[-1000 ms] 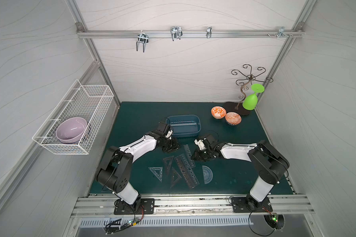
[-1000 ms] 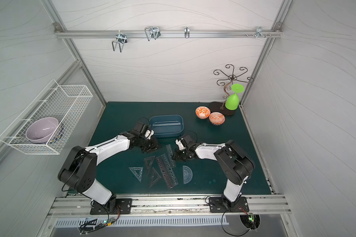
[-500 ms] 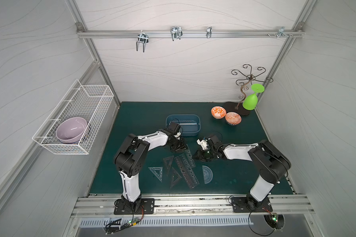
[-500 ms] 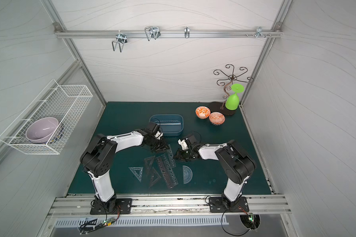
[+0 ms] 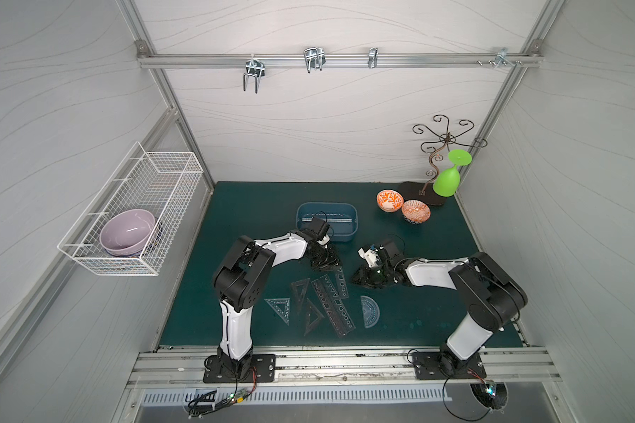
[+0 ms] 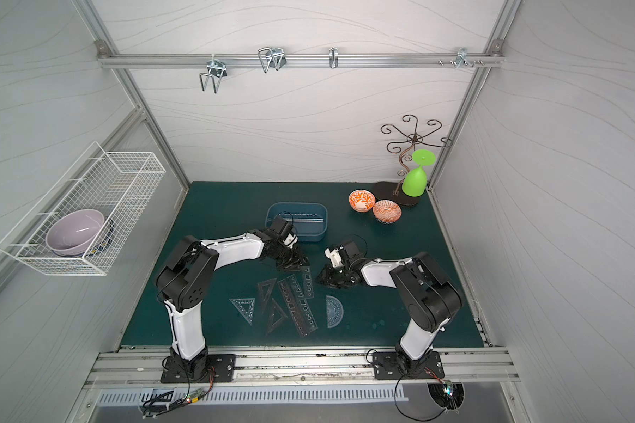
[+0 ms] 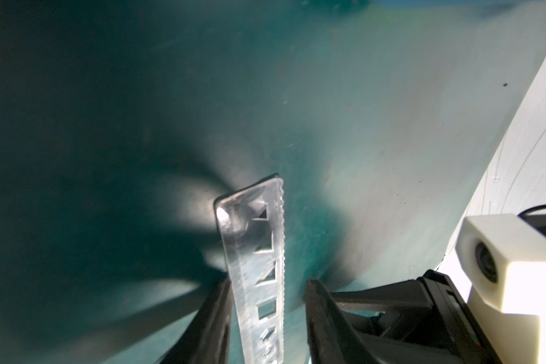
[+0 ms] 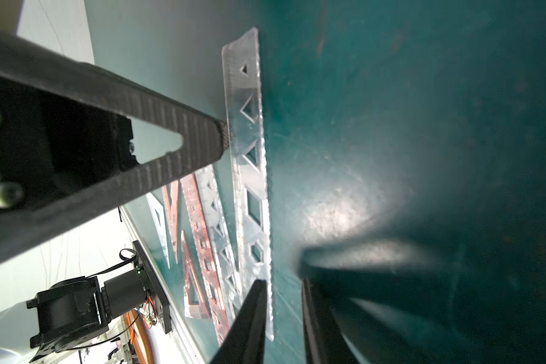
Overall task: Put the scattered rulers into the storage box
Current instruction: Pick up the ruler from the center of the board.
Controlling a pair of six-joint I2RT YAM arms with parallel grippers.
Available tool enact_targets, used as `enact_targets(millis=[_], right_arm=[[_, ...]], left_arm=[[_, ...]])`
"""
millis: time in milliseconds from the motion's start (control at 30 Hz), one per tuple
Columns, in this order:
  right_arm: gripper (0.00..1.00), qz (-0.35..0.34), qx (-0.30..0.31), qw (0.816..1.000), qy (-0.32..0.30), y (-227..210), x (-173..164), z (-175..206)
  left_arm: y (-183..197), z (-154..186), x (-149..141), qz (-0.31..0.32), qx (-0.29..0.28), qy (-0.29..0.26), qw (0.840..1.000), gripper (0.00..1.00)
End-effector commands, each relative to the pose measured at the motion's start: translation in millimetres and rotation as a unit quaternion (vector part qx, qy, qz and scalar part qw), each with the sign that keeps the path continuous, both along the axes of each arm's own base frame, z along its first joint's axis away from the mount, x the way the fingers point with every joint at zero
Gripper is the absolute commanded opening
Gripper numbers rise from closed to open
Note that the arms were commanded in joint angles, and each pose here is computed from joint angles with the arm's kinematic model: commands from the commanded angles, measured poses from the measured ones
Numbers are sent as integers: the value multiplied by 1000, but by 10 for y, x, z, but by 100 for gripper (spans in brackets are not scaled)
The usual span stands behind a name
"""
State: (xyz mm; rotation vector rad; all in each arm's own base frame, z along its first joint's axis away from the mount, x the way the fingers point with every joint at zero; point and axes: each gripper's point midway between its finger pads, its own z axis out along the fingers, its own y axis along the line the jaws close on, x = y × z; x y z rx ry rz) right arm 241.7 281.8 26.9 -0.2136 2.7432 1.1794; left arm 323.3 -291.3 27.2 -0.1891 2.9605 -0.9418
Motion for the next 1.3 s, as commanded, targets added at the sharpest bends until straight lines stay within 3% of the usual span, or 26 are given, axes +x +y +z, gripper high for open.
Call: enact_targets(millis=[0,333,633,1267], right_arm=[[26,-4,-12,1000,1,-91,-23,-19],[25,-7,15,1000,-24,-62,76,194],[25,-1,26,999,-27,1,127,281],[25,3,30,999,-17,37,108,238]], left_arm=[[-80,18,86,-4,-3,-14,1000,43],[11,495,-22,-8,-36,-81,996,30],[-45,290,-77,-5,-55,-55,997,27],[-73,-1,-152,-11,-38,-27,999,27]])
